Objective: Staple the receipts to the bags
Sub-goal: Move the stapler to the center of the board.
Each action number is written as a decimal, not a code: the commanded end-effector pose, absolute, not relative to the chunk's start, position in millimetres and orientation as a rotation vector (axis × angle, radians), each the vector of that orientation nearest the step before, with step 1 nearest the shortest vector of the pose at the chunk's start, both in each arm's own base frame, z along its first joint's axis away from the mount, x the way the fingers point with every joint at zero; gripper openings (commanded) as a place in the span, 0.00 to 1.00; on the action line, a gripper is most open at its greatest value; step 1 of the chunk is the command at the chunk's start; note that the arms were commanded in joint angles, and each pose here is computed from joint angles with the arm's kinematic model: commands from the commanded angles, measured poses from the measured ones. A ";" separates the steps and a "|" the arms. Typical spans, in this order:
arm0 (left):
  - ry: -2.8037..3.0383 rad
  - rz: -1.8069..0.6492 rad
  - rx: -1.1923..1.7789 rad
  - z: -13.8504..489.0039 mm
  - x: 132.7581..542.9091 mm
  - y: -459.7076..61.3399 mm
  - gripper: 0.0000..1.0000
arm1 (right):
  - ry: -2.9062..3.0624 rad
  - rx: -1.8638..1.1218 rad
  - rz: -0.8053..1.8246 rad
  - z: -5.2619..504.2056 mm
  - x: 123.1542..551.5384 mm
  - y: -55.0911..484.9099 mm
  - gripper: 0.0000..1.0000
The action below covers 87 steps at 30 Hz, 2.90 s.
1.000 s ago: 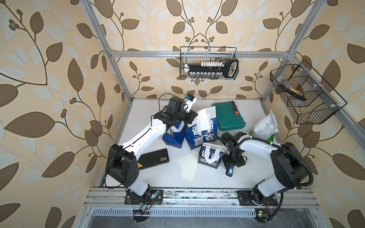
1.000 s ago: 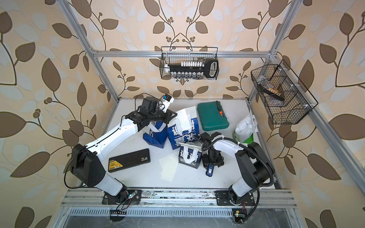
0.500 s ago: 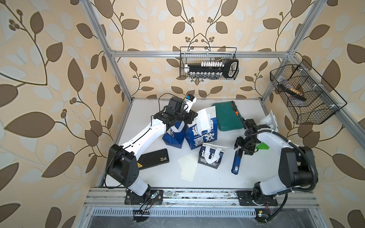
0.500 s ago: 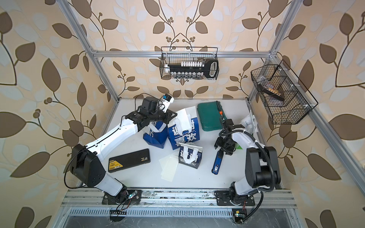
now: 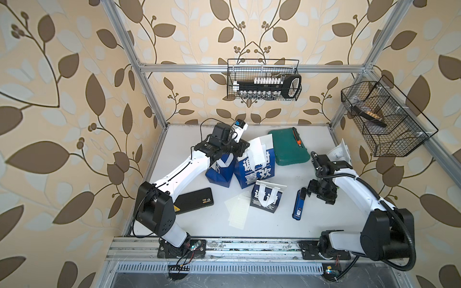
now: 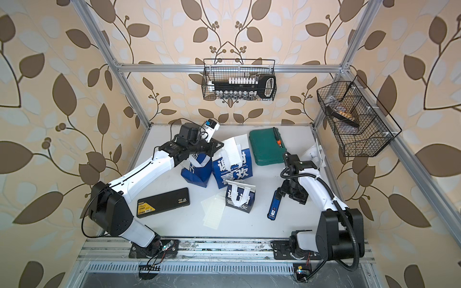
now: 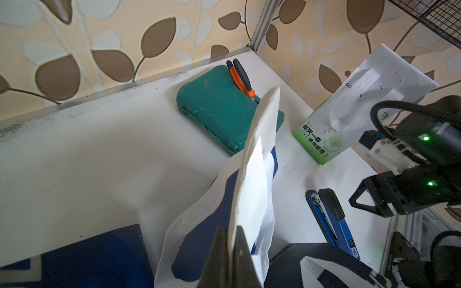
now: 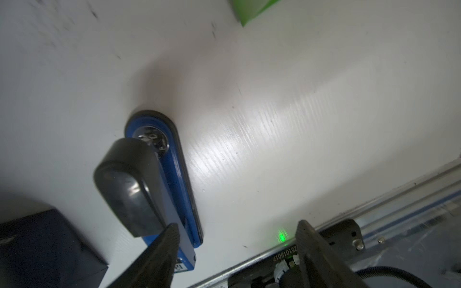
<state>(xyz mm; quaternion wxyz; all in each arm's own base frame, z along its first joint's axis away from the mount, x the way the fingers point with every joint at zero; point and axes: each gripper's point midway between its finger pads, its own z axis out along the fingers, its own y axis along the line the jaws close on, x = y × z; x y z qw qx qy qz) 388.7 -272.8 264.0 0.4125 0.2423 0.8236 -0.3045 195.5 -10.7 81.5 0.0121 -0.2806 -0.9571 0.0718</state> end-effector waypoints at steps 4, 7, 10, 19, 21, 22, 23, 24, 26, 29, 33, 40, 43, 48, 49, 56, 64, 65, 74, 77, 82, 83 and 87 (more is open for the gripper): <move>2.014 -0.819 0.616 290.5 369.1 -279.5 0.00 | -2.802 -0.809 0.174 68.1 154.1 5.1 0.74; 2.042 -0.827 0.625 284.6 358.8 -278.8 0.00 | -2.797 -0.752 0.169 67.7 152.1 14.1 0.75; 2.063 -0.827 0.626 281.9 350.3 -275.2 0.00 | -2.791 -0.693 0.139 62.4 152.1 27.6 0.75; 2.072 -0.827 0.623 282.9 342.6 -270.8 0.00 | -2.816 -0.610 -0.332 38.7 208.1 93.0 0.72; 2.073 -0.826 0.621 283.3 343.8 -271.2 0.00 | -2.857 -0.631 -0.432 44.8 234.6 103.8 0.70; 2.075 -0.826 0.620 282.8 344.5 -271.5 0.00 | -2.865 -0.652 -0.453 46.9 243.5 105.7 0.69; 2.078 -0.823 0.620 282.3 345.2 -271.6 0.00 | -2.864 -0.697 -0.480 47.7 253.0 106.6 0.69; 2.081 -0.822 0.619 282.4 345.6 -271.4 0.00 | -2.841 -0.764 -0.538 47.4 261.5 108.9 0.68; 2.078 -0.817 0.622 286.0 345.6 -271.3 0.00 | -2.752 -0.915 -0.652 44.6 272.2 111.8 0.67; 2.113 -0.814 0.623 275.6 351.3 -274.4 0.00 | -2.547 -1.248 -0.851 36.1 289.0 113.0 0.62; 2.126 -0.819 0.624 274.8 353.5 -276.2 0.00 | -2.378 -1.613 -1.018 41.6 314.3 100.9 0.57; 2.138 -0.843 0.617 273.1 350.0 -277.3 0.00 | -3.146 -1.216 -0.415 112.2 313.9 51.5 0.66; 2.144 -0.832 0.618 270.7 349.4 -275.6 0.00 | -3.219 -0.930 -0.277 111.8 289.6 59.2 0.69; 2.148 -0.834 0.623 268.1 349.0 -276.1 0.00 | -3.142 -0.616 -0.207 89.5 244.6 85.0 0.70; 2.146 -0.836 0.623 268.8 348.9 -276.3 0.00 | -3.138 -0.587 -0.178 90.0 242.1 83.0 0.70; 2.138 -0.846 0.627 271.4 349.1 -277.9 0.00 | -3.002 -0.241 -0.089 78.8 205.0 98.2 0.74; 2.127 -0.852 0.632 274.1 349.2 -278.9 0.00 | -2.884 -0.202 0.134 48.3 176.1 81.2 0.77; 2.126 -0.849 0.633 274.1 349.4 -278.8 0.00 | -2.881 -0.215 0.181 46.9 176.1 76.2 0.78; 2.103 -0.832 0.639 281.3 354.3 -279.5 0.00 | -2.867 -0.263 0.501 46.5 186.5 42.8 0.81; 2.103 -0.828 0.633 282.7 355.8 -279.1 0.00 | -2.868 -0.308 0.578 49.3 199.4 30.2 0.83; 2.105 -0.815 0.638 283.3 357.2 -278.9 0.00 | -2.889 -0.529 0.614 56.6 236.8 -9.9 0.83; 2.105 -0.811 0.635 283.2 357.8 -278.5 0.00 | -2.888 -0.587 0.622 59.1 244.6 -20.0 0.83; 2.113 -0.814 0.638 280.7 358.2 -279.4 0.00 | -2.936 -0.750 0.443 60.8 270.4 -18.8 0.83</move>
